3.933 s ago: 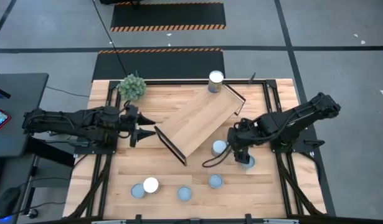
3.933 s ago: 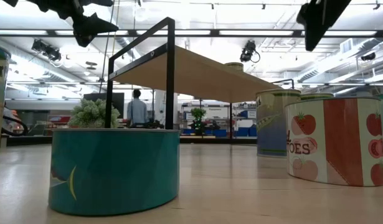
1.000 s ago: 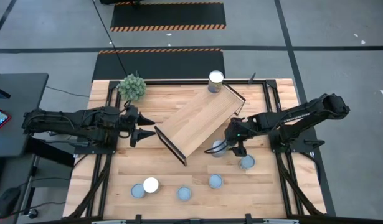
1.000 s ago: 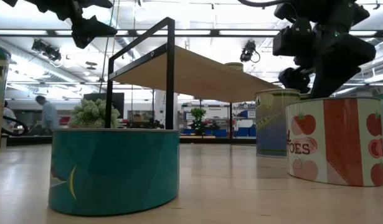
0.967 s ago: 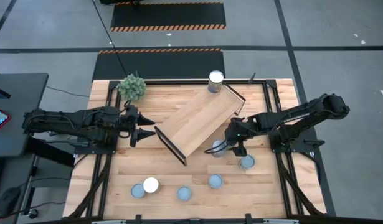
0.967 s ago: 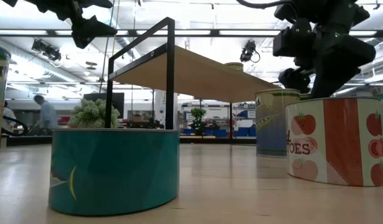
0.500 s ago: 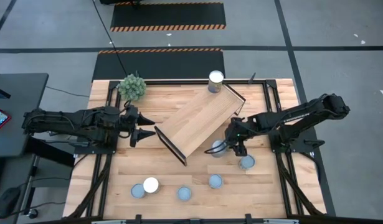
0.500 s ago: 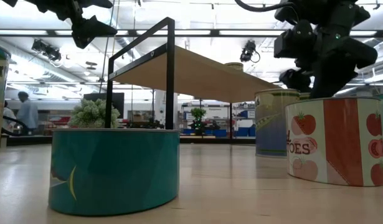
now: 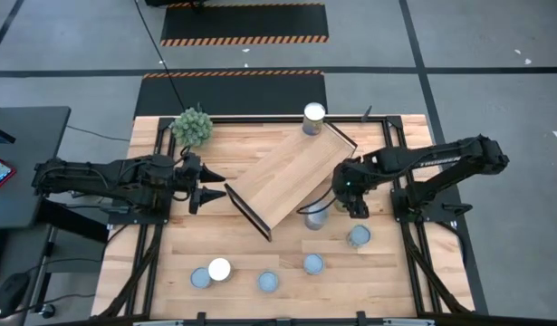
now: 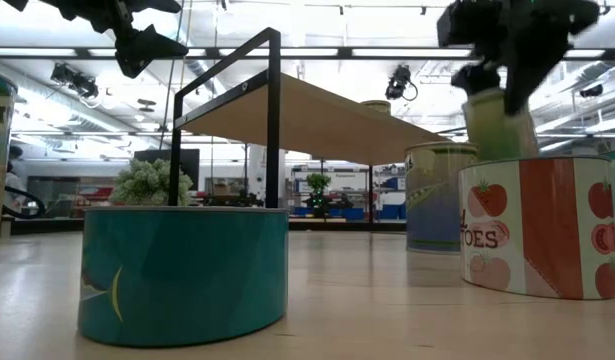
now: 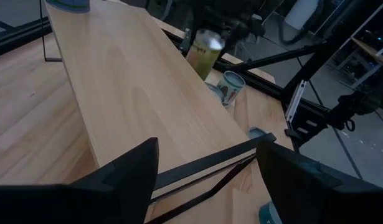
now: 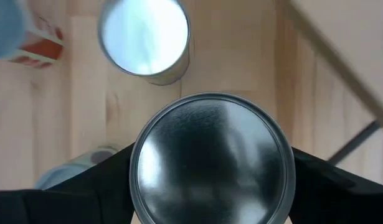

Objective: Pick and place cans onto a shelf
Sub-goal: Put the canned oranges on the shelf

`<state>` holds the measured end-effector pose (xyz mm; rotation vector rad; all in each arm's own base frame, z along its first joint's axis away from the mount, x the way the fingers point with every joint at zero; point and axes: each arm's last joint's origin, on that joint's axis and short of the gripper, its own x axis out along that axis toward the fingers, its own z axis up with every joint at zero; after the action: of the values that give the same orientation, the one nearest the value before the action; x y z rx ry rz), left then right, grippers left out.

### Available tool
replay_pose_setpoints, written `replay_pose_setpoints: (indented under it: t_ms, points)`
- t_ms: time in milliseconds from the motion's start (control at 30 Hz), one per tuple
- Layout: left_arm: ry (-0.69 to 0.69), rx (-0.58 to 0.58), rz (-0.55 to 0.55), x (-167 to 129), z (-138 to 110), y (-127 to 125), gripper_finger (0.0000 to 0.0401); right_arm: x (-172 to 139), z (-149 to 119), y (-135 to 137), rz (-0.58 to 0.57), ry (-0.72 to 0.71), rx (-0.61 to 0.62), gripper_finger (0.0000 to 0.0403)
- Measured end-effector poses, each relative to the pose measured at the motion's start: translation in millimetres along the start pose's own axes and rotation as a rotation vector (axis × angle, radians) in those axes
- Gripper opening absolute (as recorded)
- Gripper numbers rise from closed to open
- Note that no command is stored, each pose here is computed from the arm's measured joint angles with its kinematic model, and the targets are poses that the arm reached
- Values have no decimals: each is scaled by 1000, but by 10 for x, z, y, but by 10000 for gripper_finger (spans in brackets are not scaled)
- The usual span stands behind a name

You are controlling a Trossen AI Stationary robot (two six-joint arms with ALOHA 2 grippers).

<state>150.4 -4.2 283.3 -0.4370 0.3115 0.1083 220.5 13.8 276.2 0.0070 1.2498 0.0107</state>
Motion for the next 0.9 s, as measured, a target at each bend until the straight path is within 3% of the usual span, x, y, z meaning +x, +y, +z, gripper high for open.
replay_pose_setpoints:
  t_ms: [300, 500, 900]
  points:
    - [-69, -4, -32, -2, 68, -32, 275, -572, 162, -103, -11, -76, 66, 320]
    - [-107, -19, 2, -1, 115, 22, 275, -882, 212, -264, -90, -137, 65, 320]
    - [-166, -42, 43, -9, 203, 130, 275, -1099, 233, -847, -163, -251, 69, 320]
